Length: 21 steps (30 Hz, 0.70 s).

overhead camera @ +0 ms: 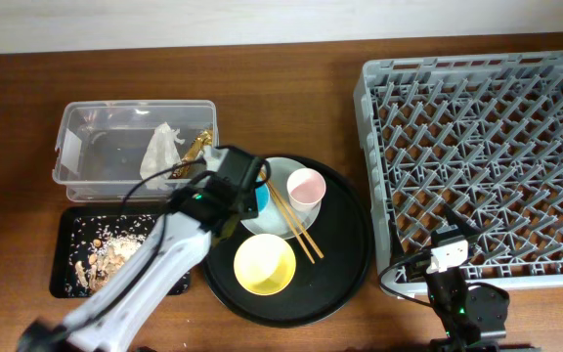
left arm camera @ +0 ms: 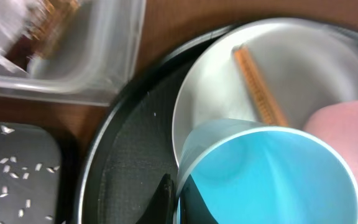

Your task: Sort waste into correct bins and load items into the dishwasher rack

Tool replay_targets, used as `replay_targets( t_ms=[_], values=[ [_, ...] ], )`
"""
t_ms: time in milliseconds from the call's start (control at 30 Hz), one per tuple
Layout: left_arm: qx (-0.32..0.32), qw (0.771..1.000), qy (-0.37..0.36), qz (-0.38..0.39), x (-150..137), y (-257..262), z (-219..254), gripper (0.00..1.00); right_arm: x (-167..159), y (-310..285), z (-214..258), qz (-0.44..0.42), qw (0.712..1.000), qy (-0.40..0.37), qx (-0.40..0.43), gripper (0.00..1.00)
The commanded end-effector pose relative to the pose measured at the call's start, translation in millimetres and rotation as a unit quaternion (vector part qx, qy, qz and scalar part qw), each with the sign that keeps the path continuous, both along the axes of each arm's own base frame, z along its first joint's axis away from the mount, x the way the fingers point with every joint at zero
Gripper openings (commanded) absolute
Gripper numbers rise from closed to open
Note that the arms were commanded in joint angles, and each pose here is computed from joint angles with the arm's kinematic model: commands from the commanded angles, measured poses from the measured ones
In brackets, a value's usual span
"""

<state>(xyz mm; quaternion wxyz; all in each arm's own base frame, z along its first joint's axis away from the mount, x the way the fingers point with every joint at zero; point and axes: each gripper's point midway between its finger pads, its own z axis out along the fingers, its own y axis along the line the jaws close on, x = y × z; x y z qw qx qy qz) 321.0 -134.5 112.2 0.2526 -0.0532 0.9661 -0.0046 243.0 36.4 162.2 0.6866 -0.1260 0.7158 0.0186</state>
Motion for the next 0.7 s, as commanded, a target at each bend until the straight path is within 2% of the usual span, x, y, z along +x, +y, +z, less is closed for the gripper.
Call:
replay_targets(
  t_ms=[0,33,67,100,133,167,233,267,300,333,433,467,533,567,600,667],
  values=[
    [-0.126,0.985,-0.101,-0.055,-3.7,-8.6,109.6,0.02,-0.1,0.3,-2.4,0.000,1.000,0.003,0.004,0.99],
    [-0.237,0.956,-0.119,-0.124,-24.8,-16.8,154.4,0.00,-0.3,0.8,-2.4,0.001,1.000,0.003,0.004,0.99],
    [-0.280,0.939,-0.128,-0.152,-34.5,-16.0,172.0,0.00,-0.3,0.9,-2.4,0.001,1.000,0.003,0.004,0.99],
    [-0.337,0.911,-0.133,-0.198,-48.4,-18.2,192.1,0.05,-0.3,0.8,-2.4,0.001,1.000,0.003,0.004,0.99],
    [-0.389,0.877,-0.136,-0.248,-61.1,-20.7,209.5,0.06,-0.3,1.0,-2.5,0.002,1.000,0.004,0.004,0.99],
    [-0.437,0.841,-0.135,-0.287,-71.7,-20.3,223.8,0.06,-3.8,16.6,12.5,0.048,0.998,-0.021,0.031,0.99],
    [-0.463,0.828,-0.129,-0.288,-69.1,-14.2,226.3,0.06,-23.5,52.6,48.1,0.165,0.981,-0.051,0.092,0.99],
    [-0.475,0.819,-0.129,-0.295,-64.8,-13.4,227.8,0.06,-35.9,63.6,71.7,0.205,0.966,-0.034,0.155,0.99],
    [-0.485,0.808,-0.130,-0.309,-63.5,-15.4,231.0,0.06,-46.8,72.9,88.2,0.240,0.954,-0.019,0.180,0.99],
    [-0.498,0.793,-0.128,-0.325,-61.8,-18.0,233.1,0.06,-66.3,90.7,116.5,0.305,0.934,0.007,0.185,0.99],
    [-0.516,0.785,-0.108,-0.325,-56.1,-19.5,226.7,0.06,-91.6,120.2,171.5,0.421,0.875,0.123,0.203,0.99],
    [-0.526,0.773,-0.107,-0.338,-59.5,-21.1,230.6,0.06,-97.9,129.9,192.7,0.474,0.836,0.172,0.218,0.99],
    [-0.540,0.742,-0.118,-0.379,-68.8,-24.2,244.6,0.06,-100.2,138.8,213.2,0.557,0.771,0.216,0.220,0.99],
    [-0.542,0.739,-0.118,-0.382,-69.9,-24.4,245.5,0.06,-94.3,139.8,210.0,0.569,0.752,0.239,0.231,0.99],
    [-0.542,0.739,-0.118,-0.383,-70.3,-25.2,245.5,0.06,-83.3,140.5,200.9,0.568,0.736,0.269,0.251,0.99],
    [-0.538,0.733,-0.118,-0.399,-73.6,-32.7,246.8,0.06,-71.0,145.4,191.7,0.570,0.724,0.289,0.259,0.99]
  ],
)
